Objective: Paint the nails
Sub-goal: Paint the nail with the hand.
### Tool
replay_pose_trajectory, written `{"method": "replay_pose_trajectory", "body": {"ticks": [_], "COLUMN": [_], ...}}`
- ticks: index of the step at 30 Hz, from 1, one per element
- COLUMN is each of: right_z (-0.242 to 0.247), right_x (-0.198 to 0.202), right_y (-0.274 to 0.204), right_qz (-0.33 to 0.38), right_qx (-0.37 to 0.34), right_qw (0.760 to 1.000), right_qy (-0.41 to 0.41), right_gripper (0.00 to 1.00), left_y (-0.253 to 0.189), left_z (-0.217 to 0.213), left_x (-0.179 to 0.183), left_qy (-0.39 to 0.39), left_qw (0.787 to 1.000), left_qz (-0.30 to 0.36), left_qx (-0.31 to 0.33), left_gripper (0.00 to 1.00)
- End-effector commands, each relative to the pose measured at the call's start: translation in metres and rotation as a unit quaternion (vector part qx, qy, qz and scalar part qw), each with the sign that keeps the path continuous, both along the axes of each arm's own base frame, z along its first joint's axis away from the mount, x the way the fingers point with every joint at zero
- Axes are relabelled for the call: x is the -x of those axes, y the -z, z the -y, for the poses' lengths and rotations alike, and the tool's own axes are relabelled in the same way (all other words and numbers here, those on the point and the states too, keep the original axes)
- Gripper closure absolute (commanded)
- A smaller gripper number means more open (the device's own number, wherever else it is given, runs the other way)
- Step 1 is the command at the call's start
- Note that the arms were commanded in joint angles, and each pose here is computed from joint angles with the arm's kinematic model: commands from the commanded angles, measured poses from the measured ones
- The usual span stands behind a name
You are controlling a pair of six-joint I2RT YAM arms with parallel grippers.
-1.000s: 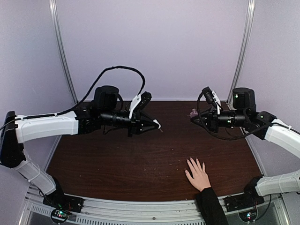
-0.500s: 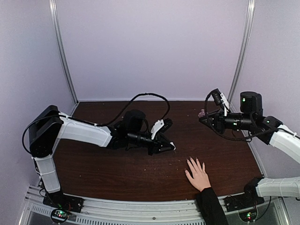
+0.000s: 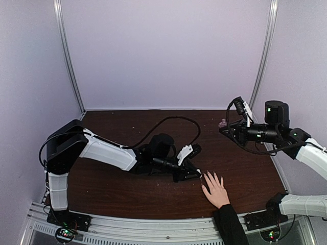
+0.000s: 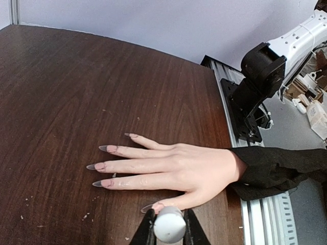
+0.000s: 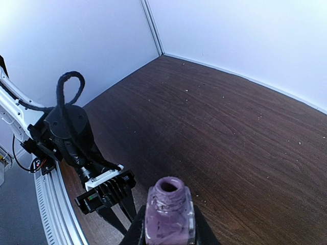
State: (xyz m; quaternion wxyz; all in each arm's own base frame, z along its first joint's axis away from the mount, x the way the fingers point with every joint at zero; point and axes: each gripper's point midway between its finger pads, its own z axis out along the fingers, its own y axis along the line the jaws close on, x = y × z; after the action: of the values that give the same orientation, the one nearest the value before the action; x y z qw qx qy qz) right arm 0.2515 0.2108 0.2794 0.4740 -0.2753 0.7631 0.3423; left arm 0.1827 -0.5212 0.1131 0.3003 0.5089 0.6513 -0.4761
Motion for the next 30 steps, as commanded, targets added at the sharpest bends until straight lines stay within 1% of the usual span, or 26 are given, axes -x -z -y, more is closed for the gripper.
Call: {"method": "replay_pose_trajectory", "body": {"ticks": [1,18,30], "right_z": [0.003,0.002,0.001], "right_x": [-0.002,-0.003,-0.004], "right_y": [-0.002,0.002,0.005], "right_qz": [0.009,0.005,0.002], "right_qx": [-0.008,-0.01,-0.01], "right_qw": [1.0,1.0,1.0], "right_qy": [0.009,0.008,0.007], "right_gripper": [1.0,1.0,1.0], "left_y": [-0.008,0.017,0.027], "left_z": [0.01,0.015,0.018], "left_x": [0.0,-0.001,0.0], "left_qy": [-0.002,-0.017,-0.01], "left_qw": [1.0,1.0,1.0], "left_qz": [0.004,-0.021,-0.022], "left_qx": [0.03,0.006,-0.005], "left_gripper": [1.0,1.0,1.0]}}
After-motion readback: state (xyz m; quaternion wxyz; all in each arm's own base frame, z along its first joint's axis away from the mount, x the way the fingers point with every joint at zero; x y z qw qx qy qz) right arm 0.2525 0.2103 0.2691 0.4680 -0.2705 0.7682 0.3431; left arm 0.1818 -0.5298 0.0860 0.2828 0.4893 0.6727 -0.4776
